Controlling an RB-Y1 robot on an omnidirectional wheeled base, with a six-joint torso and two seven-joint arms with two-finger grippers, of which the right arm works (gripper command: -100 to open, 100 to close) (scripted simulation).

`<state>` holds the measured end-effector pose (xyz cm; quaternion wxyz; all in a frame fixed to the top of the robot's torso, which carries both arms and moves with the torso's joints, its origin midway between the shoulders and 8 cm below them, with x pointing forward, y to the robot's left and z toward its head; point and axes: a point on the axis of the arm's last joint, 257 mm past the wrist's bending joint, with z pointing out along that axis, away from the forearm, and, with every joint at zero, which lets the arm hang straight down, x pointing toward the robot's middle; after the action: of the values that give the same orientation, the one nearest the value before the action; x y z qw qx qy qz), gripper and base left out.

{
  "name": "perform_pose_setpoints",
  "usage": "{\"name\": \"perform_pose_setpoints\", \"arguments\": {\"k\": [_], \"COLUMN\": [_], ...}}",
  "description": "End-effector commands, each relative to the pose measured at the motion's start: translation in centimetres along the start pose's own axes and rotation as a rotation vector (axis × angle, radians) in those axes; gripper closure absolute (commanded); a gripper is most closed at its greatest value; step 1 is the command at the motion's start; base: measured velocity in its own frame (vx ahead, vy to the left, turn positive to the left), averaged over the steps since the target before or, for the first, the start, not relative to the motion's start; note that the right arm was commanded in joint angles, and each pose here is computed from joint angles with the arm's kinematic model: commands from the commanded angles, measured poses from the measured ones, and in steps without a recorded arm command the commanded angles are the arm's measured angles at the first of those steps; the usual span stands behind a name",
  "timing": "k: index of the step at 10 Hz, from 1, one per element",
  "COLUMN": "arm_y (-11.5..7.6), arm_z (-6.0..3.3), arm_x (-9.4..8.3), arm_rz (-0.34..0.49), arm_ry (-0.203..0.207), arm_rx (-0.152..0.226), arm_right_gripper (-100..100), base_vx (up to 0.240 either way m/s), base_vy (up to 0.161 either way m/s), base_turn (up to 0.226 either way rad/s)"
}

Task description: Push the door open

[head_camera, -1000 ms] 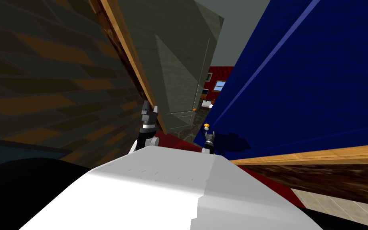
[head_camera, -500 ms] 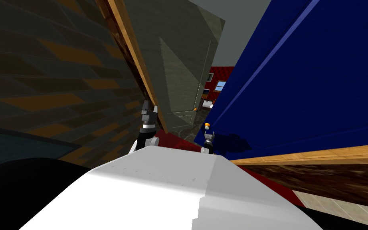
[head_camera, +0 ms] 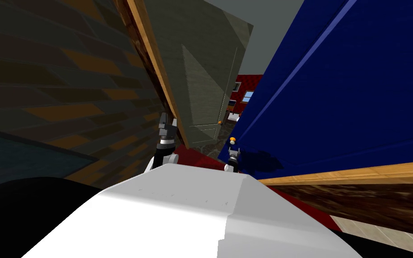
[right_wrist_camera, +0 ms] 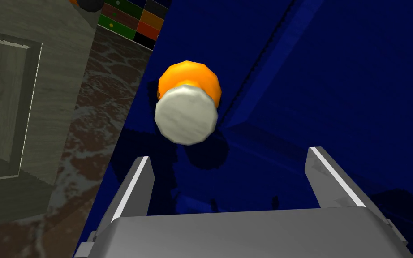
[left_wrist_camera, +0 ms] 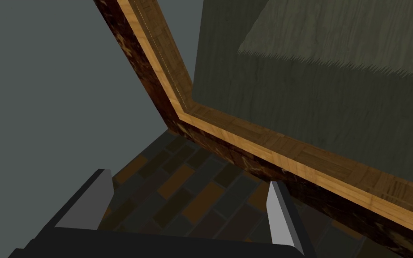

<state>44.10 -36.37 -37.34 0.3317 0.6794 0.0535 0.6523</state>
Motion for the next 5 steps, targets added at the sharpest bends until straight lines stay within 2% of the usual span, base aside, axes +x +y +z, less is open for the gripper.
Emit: {"name": "perform_pose_setpoints", "arguments": {"k": [1,5], "arm_y": [-0.15,-0.95], "arm_z": [0.02,-0.05], "arm_x": [-0.02,-0.20], "arm_rz": [0.047,0.209], "arm_ry": [-0.006,-0.031], "arm_rx": [-0.001,-0.004], "arm_right_gripper": [-100,-100], "base_vx": [-0.040,-0.043], "base_vy": [-0.005,0.003], "base_turn": [0.018,0.033]}}
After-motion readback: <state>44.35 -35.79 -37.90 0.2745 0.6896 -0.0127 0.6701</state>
